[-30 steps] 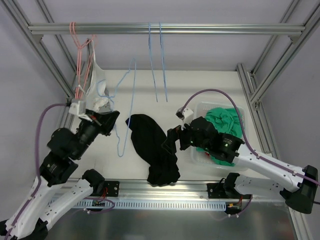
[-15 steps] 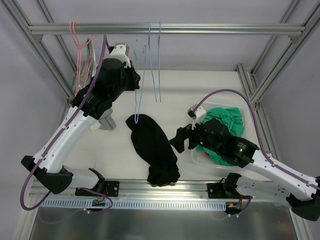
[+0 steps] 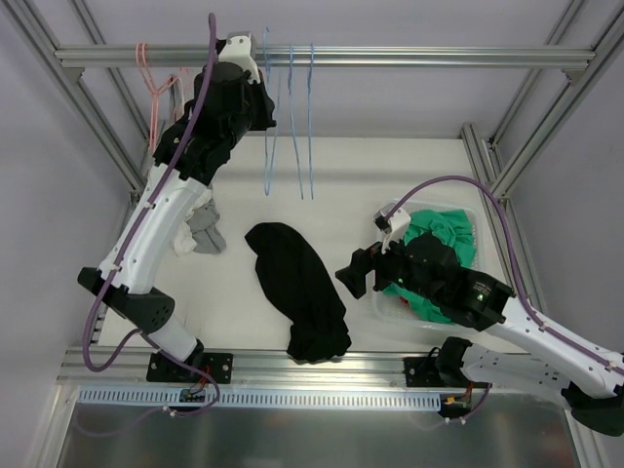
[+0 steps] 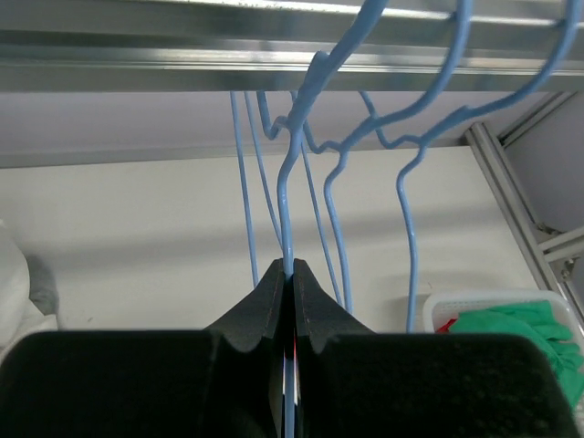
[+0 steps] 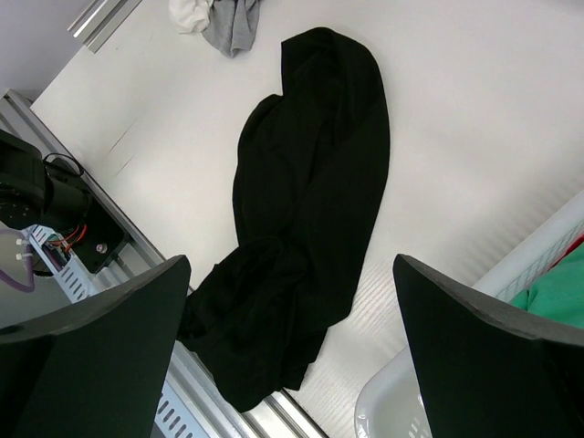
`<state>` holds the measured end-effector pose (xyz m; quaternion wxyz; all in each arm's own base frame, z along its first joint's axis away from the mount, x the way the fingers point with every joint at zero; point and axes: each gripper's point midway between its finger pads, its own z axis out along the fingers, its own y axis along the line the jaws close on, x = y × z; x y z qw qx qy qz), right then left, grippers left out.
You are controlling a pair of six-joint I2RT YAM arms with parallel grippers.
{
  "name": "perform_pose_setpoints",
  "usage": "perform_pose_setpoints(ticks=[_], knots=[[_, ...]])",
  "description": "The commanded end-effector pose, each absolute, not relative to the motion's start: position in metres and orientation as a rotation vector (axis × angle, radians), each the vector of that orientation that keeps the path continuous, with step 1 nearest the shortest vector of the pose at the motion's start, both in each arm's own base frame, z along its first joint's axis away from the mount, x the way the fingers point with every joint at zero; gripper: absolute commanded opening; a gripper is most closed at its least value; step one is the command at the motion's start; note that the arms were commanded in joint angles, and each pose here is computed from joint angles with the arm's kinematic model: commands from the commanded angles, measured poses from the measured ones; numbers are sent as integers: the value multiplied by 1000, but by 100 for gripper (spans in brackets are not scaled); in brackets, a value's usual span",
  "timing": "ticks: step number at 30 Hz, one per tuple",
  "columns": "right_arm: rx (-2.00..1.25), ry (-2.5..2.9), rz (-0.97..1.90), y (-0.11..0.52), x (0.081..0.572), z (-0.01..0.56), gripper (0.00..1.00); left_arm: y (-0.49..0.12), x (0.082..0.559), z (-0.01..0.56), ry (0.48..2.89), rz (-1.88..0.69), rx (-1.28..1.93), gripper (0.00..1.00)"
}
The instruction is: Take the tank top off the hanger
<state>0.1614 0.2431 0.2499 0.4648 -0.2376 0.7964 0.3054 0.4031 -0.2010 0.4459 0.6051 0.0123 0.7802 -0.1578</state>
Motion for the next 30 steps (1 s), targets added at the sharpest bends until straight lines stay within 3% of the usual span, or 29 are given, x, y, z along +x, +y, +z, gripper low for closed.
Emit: perform_pose_setpoints(ticks=[1, 14, 15, 16, 19, 21, 30], knots=[[-577, 1932, 726, 240, 166, 256, 99, -206, 413, 447, 1804, -379, 84, 0], [-657, 1979, 729, 259, 168, 231, 100, -215, 411, 393, 1942, -406, 91, 0], [-666, 1985, 720, 262, 170, 227, 99, -209, 409, 391, 1944, -386, 72, 5], [-688, 2015, 695, 267, 174, 215, 99, -203, 403, 391, 1943, -372, 54, 27], [-752, 2075, 707, 285, 175, 190, 99, -181, 390, 395, 1924, -316, -5, 44], [-773, 2101, 713, 295, 177, 178, 100, -169, 381, 396, 1913, -287, -31, 98], [-833, 2333, 564, 339, 193, 86, 99, -99, 295, 359, 1894, -197, -153, 99]])
